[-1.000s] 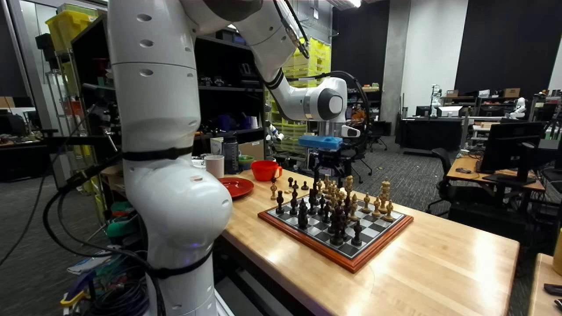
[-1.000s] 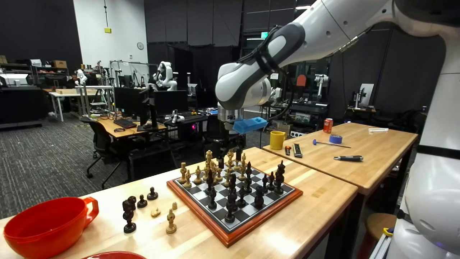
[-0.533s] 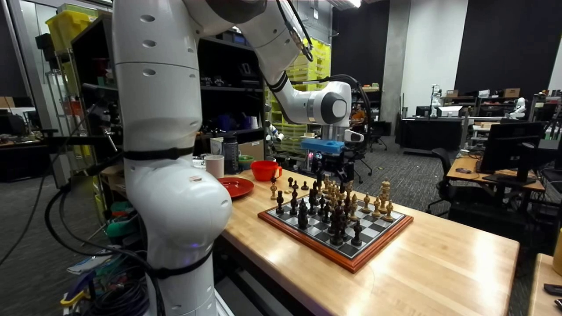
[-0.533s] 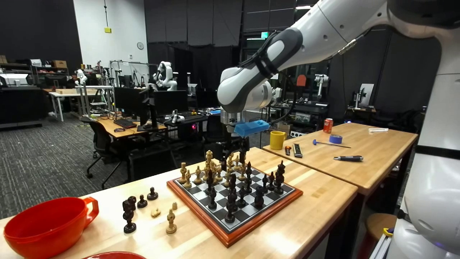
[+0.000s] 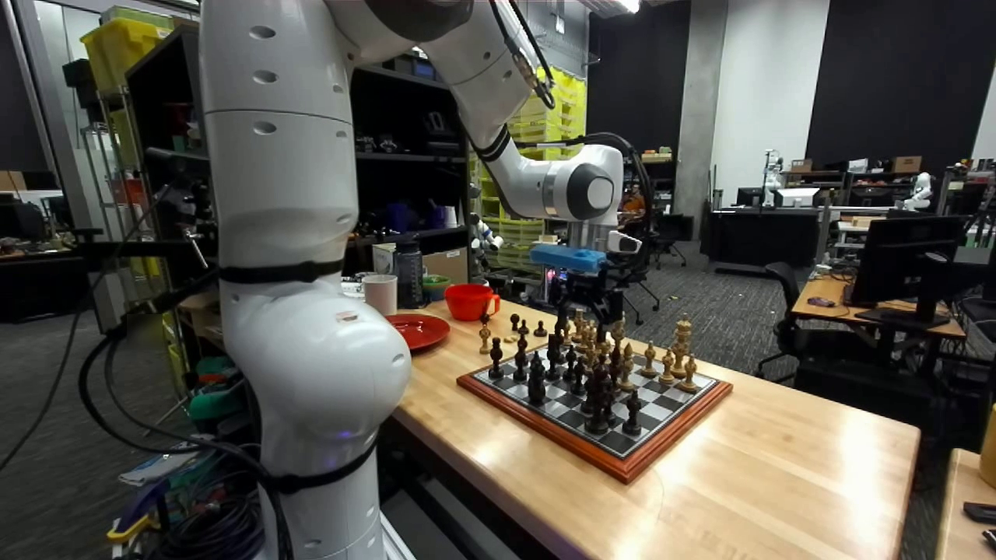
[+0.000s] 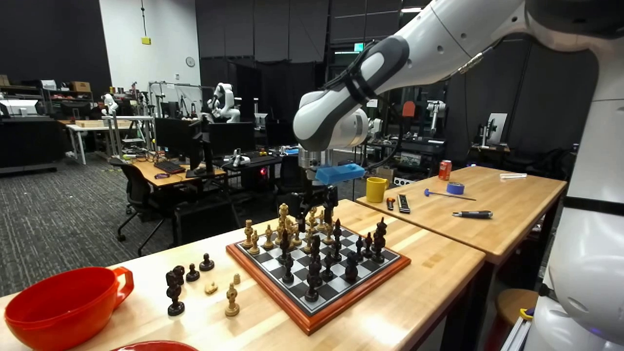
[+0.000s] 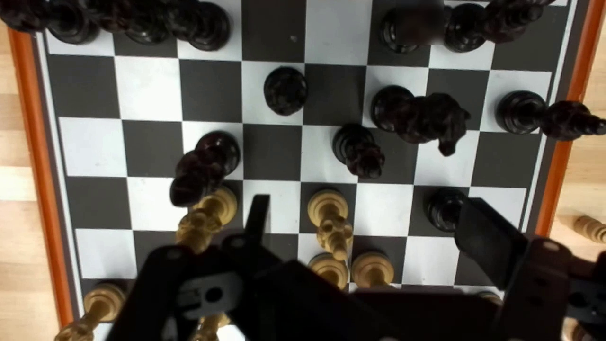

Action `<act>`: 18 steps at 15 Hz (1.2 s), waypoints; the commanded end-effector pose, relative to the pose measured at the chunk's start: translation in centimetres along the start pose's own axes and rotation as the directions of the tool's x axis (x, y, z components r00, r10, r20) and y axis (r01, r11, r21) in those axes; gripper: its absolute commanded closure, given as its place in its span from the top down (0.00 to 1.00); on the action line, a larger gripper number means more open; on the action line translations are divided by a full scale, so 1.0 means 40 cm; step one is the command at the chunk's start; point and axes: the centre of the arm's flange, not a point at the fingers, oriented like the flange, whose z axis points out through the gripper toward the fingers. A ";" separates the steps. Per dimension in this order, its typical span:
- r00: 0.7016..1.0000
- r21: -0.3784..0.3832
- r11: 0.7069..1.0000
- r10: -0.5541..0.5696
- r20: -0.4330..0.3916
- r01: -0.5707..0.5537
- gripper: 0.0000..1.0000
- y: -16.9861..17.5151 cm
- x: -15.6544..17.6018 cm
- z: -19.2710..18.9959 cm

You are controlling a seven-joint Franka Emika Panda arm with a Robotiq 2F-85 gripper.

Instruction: Move one of the black pieces on the chess board

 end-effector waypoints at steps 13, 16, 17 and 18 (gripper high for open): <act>0.972 -0.024 0.972 0.233 0.026 -0.233 1.00 -0.018 -0.002 0.045; 0.968 -0.025 0.968 0.250 0.031 -0.249 1.00 -0.019 0.000 0.053; 0.967 -0.024 0.968 0.252 0.035 -0.251 1.00 -0.018 0.002 0.057; 0.966 -0.025 0.967 0.256 0.036 -0.255 1.00 -0.018 0.002 0.060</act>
